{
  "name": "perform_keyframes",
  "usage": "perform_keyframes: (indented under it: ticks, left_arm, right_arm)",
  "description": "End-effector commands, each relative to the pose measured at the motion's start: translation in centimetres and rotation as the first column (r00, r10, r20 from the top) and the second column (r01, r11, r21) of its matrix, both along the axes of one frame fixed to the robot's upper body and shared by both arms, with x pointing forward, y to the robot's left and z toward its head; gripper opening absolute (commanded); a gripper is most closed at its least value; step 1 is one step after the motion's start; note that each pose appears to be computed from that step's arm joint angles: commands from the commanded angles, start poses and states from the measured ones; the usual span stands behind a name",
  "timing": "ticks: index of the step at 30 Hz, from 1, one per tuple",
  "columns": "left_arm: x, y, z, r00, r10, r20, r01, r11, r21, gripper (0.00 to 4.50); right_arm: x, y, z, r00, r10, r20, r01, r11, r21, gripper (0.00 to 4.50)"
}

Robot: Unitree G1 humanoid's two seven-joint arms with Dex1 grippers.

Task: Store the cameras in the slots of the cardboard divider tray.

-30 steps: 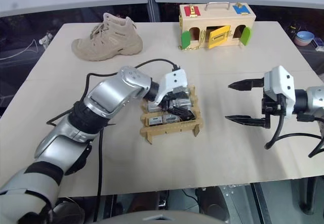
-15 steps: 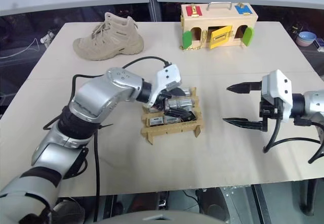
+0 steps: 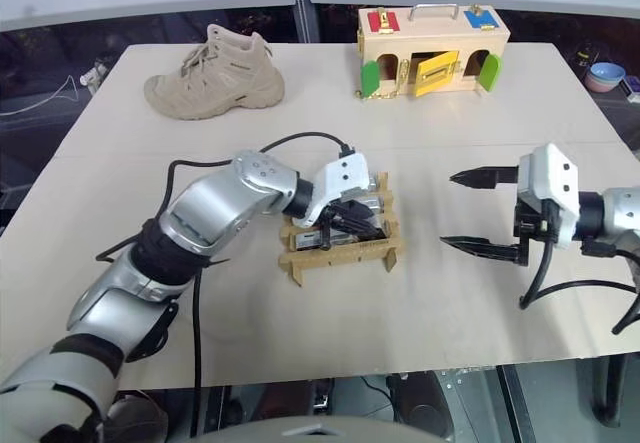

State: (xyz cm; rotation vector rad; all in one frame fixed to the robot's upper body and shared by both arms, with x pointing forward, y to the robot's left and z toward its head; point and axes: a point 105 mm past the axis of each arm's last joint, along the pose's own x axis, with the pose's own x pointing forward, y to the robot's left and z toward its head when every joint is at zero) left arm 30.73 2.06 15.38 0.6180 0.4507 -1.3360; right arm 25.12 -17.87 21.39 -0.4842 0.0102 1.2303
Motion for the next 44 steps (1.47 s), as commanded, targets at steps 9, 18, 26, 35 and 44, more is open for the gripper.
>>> perform_keyframes:
  ticks: [9,18,26,35,44]
  left_arm:
    - [0.2,-1.4,1.4,0.994,-0.095,0.055,0.096,0.995,-0.005,0.62]
    - [-0.7,-0.4,6.4,1.0,0.023,-0.004,-0.023,0.936,-0.35,3.19]
    - [0.2,9.0,7.7,0.918,0.394,0.045,-0.276,0.716,-0.642,3.19]
    - [-6.9,19.3,1.4,0.826,0.564,-0.005,-0.454,0.659,-0.6,3.19]
    - [-9.3,22.5,-0.1,0.809,0.588,-0.001,-0.509,0.699,-0.503,3.19]
  right_arm:
    - [-0.1,-0.1,1.2,0.998,-0.006,0.055,0.007,1.0,-0.008,4.5]
    - [-0.1,0.1,0.8,0.999,-0.037,0.04,0.036,0.999,0.012,4.5]
    - [0.6,-0.9,0.0,0.974,-0.227,0.01,0.226,0.973,0.056,4.5]
    - [-1.6,-2.8,-2.0,0.932,-0.358,-0.061,0.363,0.927,0.093,4.5]
    - [-5.3,-3.7,-3.2,0.924,-0.358,-0.134,0.368,0.928,0.055,4.5]
